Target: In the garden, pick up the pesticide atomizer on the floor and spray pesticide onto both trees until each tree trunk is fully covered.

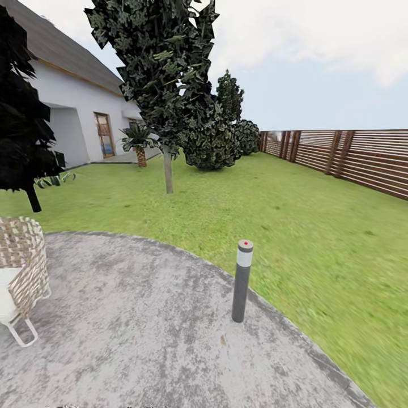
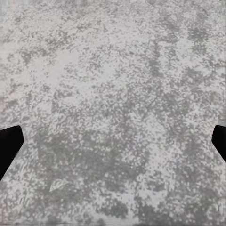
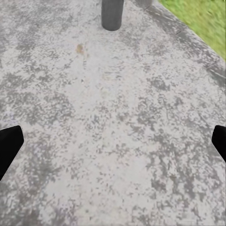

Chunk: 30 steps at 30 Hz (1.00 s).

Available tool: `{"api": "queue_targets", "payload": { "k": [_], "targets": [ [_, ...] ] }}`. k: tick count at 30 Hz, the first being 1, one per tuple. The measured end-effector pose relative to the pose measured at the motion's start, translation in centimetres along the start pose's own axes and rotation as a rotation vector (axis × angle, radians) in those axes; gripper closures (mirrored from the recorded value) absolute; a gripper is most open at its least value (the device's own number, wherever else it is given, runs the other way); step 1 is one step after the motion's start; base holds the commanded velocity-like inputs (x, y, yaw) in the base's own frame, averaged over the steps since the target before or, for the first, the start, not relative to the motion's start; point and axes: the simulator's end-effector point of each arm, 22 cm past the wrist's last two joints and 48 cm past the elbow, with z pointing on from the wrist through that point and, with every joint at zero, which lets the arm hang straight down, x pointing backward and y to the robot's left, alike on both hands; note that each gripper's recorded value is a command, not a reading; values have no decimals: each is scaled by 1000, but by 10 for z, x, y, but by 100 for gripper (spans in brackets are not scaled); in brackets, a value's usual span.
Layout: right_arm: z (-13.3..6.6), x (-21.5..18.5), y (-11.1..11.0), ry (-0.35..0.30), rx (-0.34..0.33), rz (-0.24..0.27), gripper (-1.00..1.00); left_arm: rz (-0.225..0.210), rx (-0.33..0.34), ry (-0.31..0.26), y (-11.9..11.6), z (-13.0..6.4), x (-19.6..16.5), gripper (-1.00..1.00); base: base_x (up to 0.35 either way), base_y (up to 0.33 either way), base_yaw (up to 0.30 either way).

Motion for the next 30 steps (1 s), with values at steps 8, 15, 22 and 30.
{"api": "queue_targets", "payload": {
  "k": [8, 15, 22, 30],
  "targets": [
    [0, 0, 0, 0, 0, 0, -100, -1, 0, 0, 0, 0, 0, -100, 0, 0, 279],
    [0, 0, 0, 0, 0, 0, -100, -1, -1, 0, 0, 0, 0, -100, 0, 0, 279],
    [0, 0, 0, 0, 0, 0, -100, -1, -1, 0, 0, 0, 0, -100, 0, 0, 279],
    [0, 0, 0, 0, 0, 0, -100, -1, 0, 0, 0, 0, 0, -100, 0, 0, 279]
  ]
}}
